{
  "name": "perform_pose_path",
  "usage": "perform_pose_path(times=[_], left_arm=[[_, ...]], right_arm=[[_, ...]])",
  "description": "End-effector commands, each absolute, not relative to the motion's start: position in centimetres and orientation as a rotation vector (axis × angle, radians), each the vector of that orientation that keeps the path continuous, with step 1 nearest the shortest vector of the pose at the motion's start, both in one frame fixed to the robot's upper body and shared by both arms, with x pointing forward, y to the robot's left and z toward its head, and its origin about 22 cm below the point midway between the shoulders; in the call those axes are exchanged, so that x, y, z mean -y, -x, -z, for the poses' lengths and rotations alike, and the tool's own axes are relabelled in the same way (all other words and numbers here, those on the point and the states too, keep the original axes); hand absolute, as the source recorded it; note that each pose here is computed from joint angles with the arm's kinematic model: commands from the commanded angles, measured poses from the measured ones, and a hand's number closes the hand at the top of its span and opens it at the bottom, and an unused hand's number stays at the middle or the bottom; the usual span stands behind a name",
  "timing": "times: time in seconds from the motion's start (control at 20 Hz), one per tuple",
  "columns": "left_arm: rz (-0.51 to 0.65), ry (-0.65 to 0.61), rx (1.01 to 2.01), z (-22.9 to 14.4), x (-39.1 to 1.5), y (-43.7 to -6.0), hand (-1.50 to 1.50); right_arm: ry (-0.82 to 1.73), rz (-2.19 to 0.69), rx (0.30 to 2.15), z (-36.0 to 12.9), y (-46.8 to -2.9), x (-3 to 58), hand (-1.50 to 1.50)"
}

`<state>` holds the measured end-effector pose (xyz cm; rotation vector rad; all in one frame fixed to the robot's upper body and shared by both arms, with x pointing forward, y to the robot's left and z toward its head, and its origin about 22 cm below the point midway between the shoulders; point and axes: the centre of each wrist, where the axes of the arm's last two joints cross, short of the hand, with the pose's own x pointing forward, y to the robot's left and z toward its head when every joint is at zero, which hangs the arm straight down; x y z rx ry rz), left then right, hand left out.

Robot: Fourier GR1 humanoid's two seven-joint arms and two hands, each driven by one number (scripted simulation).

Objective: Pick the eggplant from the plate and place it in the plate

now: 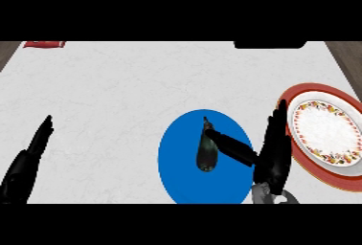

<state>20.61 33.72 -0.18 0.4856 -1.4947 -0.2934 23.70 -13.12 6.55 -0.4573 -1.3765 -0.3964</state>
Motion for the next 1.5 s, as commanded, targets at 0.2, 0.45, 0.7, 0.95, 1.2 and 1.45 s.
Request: perform_pose_path(times=[0.2, 0.45, 0.7, 0.95, 1.2, 1.45], left_arm=[[0.295, -0.487, 1.496, 0.7, -34.1, -20.3, 0.0], [0.312, -0.492, 1.511, -0.5, -33.9, -21.8, 0.0], [0.289, -0.491, 1.517, -0.4, -34.0, -21.2, 0.0], [0.31, -0.459, 1.515, 0.5, -32.5, -21.4, 0.0], [0.299, -0.469, 1.528, -0.3, -34.1, -22.3, 0.0], [0.306, -0.45, 1.513, 0.5, -33.0, -21.4, 0.0]], right_arm=[[0.492, 0.108, 1.062, -10.4, -24.0, 14.9, -1.5], [0.458, -0.003, 0.932, -12.7, -26.3, 14.9, -1.5], [0.392, -0.075, 0.844, -12.6, -26.4, 14.8, -1.5], [0.369, -0.24, 0.739, -11.1, -27.5, 14.5, -1.5], [0.342, -0.293, 0.71, -11.2, -28.3, 13.6, -1.5], [0.294, -0.313, 0.695, -9.3, -28.9, 14.5, -1.5]])
